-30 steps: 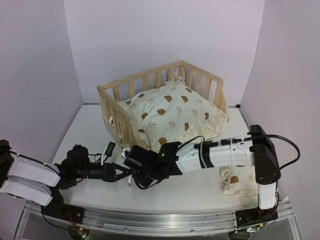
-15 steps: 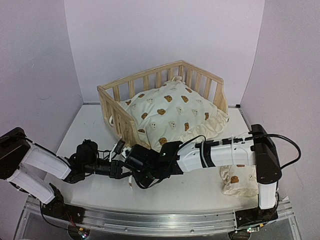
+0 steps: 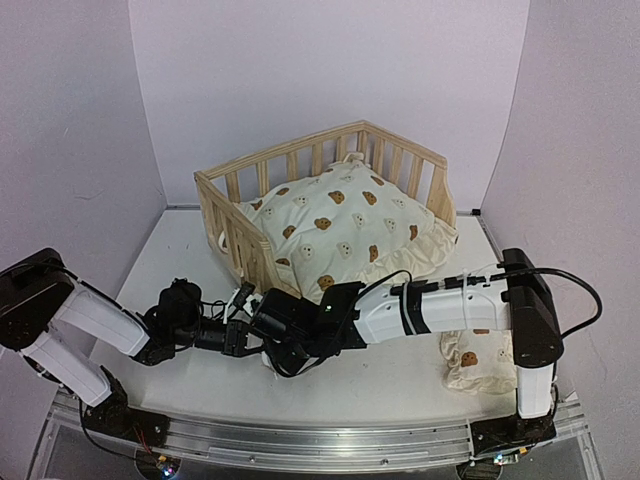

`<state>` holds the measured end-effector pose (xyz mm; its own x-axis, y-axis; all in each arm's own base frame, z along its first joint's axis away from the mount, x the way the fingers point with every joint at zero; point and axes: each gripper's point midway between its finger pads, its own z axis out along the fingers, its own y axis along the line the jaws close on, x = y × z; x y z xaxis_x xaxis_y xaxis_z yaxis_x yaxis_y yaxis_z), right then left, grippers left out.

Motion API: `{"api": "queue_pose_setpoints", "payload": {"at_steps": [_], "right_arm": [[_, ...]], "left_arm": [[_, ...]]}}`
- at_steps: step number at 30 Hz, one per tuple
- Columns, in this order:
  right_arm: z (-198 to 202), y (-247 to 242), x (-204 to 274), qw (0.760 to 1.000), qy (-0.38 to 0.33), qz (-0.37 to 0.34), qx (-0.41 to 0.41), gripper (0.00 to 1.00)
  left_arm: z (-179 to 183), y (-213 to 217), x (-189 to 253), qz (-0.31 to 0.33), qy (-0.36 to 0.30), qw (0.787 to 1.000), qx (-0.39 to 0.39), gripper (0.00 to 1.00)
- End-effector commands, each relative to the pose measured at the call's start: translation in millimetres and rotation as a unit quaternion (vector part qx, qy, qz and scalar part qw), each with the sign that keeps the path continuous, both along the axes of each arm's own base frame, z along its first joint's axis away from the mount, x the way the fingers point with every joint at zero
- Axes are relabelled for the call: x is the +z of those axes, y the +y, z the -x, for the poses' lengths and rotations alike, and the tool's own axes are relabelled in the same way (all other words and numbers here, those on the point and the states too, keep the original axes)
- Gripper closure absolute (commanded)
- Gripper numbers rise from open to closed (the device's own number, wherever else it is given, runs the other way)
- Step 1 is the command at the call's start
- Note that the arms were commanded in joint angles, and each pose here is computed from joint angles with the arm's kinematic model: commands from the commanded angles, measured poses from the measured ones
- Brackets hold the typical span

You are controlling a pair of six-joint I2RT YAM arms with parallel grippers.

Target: Set up the pet bed

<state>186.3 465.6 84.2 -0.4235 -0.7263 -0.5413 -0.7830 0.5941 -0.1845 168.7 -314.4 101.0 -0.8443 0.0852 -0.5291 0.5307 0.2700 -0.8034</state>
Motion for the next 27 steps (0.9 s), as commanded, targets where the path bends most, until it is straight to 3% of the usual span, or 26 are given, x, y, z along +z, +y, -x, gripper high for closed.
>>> {"api": "queue_pose_setpoints", "payload": {"at_steps": [1,5,12,16,22,27], "right_arm": [[-17,-5,33,0.999,-0.022,-0.028,-0.019,1.00],[-4,-3,44,0.999,0.010,-0.052,-0.003,0.87],[40,-35,70,0.989,0.106,-0.107,0.006,0.50],[47,-59,55,0.989,0.092,-0.112,0.026,0.39],[38,-56,53,0.964,-0.029,-0.231,0.130,0.44],[32,-40,42,0.941,-0.123,-0.245,0.197,0.47]], "left_arm": [[-13,-3,21,0.029,-0.014,0.999,0.027,1.00],[-19,-4,16,0.028,0.042,0.998,0.047,1.00],[-16,-9,24,0.045,0.118,0.991,0.044,1.00],[-17,-10,23,0.034,0.159,0.985,0.054,1.00],[-21,-13,15,-0.027,0.197,0.978,0.060,1.00],[-16,-15,10,-0.063,0.218,0.973,0.044,1.00]]}}
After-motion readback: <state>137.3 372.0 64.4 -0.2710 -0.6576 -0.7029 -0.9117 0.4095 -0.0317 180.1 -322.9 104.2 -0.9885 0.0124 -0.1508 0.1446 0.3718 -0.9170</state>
